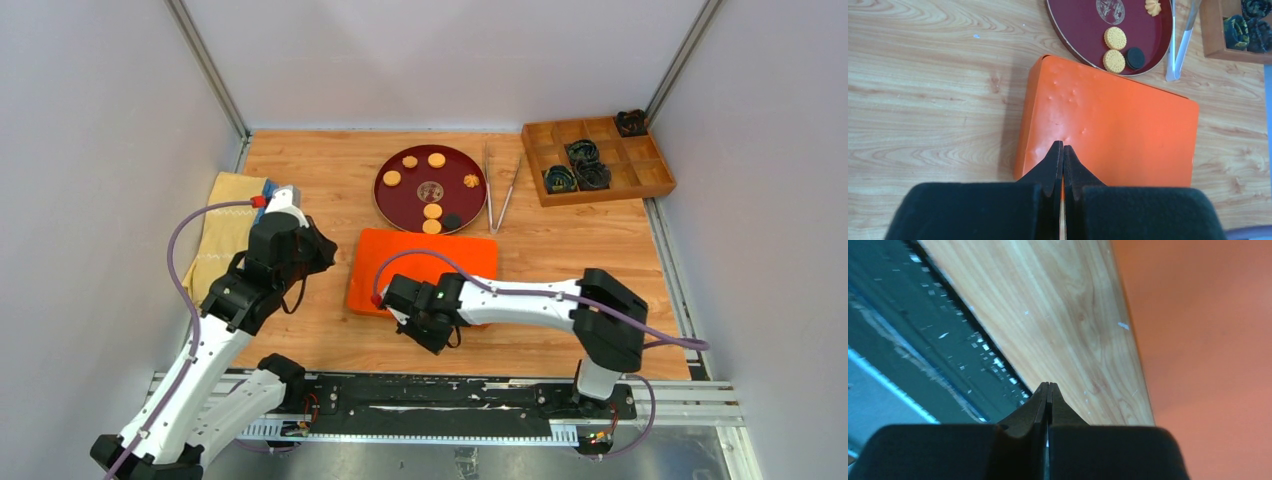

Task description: Pack the cookies

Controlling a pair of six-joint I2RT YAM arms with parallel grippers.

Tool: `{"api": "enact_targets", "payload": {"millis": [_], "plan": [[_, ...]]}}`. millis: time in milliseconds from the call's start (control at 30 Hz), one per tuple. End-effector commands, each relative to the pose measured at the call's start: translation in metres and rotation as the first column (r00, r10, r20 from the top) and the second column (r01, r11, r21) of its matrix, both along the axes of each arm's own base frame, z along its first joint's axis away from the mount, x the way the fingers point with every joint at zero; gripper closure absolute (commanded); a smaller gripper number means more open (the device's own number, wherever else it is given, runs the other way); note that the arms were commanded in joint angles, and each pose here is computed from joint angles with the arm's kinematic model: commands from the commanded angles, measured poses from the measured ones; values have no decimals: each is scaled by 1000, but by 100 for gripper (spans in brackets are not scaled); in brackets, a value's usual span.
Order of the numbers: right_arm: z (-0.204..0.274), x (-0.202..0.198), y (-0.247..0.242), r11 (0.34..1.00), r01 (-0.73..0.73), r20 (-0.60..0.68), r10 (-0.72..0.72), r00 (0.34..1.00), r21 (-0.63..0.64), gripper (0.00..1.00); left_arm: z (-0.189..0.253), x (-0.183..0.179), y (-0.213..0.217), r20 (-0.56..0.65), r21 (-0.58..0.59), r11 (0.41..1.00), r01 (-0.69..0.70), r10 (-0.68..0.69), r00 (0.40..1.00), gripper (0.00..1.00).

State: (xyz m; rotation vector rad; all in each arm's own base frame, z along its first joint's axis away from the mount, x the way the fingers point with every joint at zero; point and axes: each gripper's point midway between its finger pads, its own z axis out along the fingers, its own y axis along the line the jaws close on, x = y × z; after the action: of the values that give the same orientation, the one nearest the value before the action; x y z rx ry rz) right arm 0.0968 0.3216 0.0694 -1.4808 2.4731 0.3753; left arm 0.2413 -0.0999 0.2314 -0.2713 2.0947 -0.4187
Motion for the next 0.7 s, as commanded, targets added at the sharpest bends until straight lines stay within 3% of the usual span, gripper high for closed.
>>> {"api": "enact_targets", "payload": {"millis": [0,167,333,667], "plan": [[-16,19,-8,992,-24,92,36,995,-126,100,2,8,-1,39,9,1000,-1,1,999,100],[-21,65,-24,966,92,307,-14,952,-243,100,2,10,-1,48,15,1000,1,-2,999,100],[-4,99,-30,952,210,438,-94,894,-223,100,0,10,-4,52,6,1000,12,-12,999,100],[19,93,-19,973,202,402,-141,904,-112,100,-13,15,-14,50,-6,999,50,-50,998,100]]}}
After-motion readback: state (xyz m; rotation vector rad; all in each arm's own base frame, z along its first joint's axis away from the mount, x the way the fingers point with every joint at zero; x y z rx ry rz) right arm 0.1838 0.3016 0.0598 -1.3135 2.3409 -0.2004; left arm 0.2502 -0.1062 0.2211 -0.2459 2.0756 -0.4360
